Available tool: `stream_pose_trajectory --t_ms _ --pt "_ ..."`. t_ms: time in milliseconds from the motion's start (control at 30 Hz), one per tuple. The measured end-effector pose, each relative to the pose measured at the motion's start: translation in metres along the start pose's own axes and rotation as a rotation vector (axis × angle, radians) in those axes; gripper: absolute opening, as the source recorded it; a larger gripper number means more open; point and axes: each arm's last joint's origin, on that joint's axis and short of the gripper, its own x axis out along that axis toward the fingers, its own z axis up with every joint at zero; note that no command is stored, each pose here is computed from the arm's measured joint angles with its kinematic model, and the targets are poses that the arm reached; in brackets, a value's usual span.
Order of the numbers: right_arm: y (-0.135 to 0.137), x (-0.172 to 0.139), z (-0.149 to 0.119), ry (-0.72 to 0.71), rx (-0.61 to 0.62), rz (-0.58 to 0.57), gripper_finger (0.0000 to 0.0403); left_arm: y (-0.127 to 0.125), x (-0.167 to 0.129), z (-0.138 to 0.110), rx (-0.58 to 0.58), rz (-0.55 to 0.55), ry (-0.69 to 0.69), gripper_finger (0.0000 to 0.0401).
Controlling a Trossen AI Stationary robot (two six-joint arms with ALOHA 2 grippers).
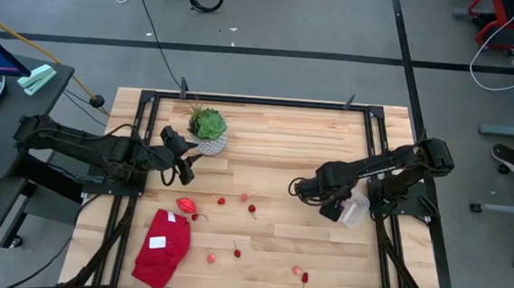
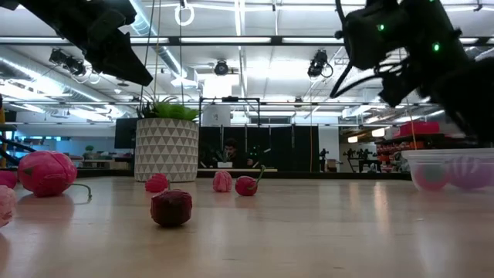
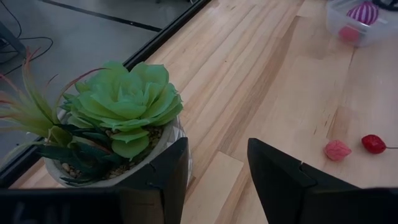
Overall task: Pick and placing Produce into tupperware
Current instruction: Put the bottom right red cherry into the transparent bin
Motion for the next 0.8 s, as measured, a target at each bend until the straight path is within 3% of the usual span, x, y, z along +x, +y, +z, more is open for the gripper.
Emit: stream_pose_trajectory --t_ms 133,267,533,600,800 --pt "-0.001 -0.029 -0.006 0.066 0.136 0.051 0.0305 0.0 0.0 0.0 0.002 0.0 0.0 0.0172" --pt "0.016 -0.057 -0.007 0.02 0.241 0.24 0.0292 0.0 0.0 0.0 0.0 0.0 0.0 0.0172" --pt "0.089 -0.082 -0.028 -0.258 0.174 0.625 0.0269 0.0 0.0 0.0 -0.005 0.001 0.004 0.0172" --pt "0.106 -0.077 -0.04 -0.263 0.182 0.644 0.0268 0.0 0.0 -0.001 -0.003 0.002 0.008 0.0172" --pt "0.148 -0.048 -0.075 -0.229 0.166 0.56 0.0269 0.001 0.0 -0.004 -0.029 0.012 0.033 0.0172"
